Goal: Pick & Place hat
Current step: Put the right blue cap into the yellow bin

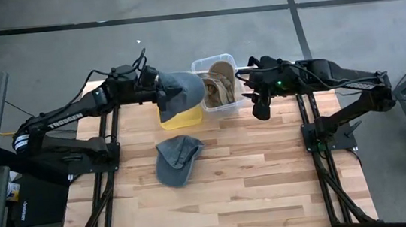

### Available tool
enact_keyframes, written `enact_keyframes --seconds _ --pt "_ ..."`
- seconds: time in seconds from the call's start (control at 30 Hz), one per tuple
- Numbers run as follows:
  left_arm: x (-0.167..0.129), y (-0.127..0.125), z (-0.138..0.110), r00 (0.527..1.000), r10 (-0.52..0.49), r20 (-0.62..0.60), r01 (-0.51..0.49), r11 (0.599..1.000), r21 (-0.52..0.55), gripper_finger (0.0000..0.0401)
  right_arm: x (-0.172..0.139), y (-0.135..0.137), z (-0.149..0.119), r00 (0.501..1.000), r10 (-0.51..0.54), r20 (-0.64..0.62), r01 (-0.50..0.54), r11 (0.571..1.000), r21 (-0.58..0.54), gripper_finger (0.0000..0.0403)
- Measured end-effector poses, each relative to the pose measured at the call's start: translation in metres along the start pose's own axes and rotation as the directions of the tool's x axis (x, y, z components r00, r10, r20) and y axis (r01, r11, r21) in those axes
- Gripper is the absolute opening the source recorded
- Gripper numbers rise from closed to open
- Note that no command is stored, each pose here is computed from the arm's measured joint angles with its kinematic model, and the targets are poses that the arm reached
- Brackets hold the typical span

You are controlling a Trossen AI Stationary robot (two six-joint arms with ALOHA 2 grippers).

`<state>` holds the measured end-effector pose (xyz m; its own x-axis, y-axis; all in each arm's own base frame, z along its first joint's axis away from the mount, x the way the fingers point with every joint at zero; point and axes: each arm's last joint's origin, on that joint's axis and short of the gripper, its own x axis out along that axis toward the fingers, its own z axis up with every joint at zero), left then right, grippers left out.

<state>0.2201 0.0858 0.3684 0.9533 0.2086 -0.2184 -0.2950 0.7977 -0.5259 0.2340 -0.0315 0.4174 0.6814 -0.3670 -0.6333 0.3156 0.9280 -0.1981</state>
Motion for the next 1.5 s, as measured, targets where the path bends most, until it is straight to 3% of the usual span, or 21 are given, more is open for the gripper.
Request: enact_keyframes --seconds 0.33,0.5,0.67,0.83,1.27,1.5 --pt "-0.005 -0.003 0.003 0.998 0.031 -0.046 -0.028 0.998 0.049 0.0 0.0 0.0 0.0 1.0 0.0 -0.001 0.0 1.0 0.0 0.0161" --pt "-0.024 -0.017 0.024 0.993 0.095 -0.07 -0.084 0.985 0.152 0.0 0.0 0.0 0.0 1.0 0.0 -0.001 0.0 1.0 0.0 0.0161" --pt "-0.029 -0.019 0.027 0.968 0.195 -0.16 -0.156 0.962 0.226 0.0 0.0 0.0 0.0 1.0 0.0 -0.001 0.0 1.0 -0.003 0.0161" --pt "-0.033 -0.015 0.023 0.928 0.301 -0.22 -0.224 0.922 0.316 0.0 0.0 0.0 0.0 1.0 -0.005 -0.001 0.005 1.0 -0.012 0.0161" --pt "0.002 0.001 0.012 0.857 0.422 -0.298 -0.239 0.835 0.495 0.0 0.0 0.0 -0.001 1.0 -0.004 -0.014 0.003 0.999 -0.038 0.0161" --pt "0.019 0.012 0.004 0.786 0.535 -0.309 -0.269 0.747 0.608 0.0 0.0 0.0 -0.006 0.998 -0.006 -0.056 0.003 0.999 -0.047 0.0161"
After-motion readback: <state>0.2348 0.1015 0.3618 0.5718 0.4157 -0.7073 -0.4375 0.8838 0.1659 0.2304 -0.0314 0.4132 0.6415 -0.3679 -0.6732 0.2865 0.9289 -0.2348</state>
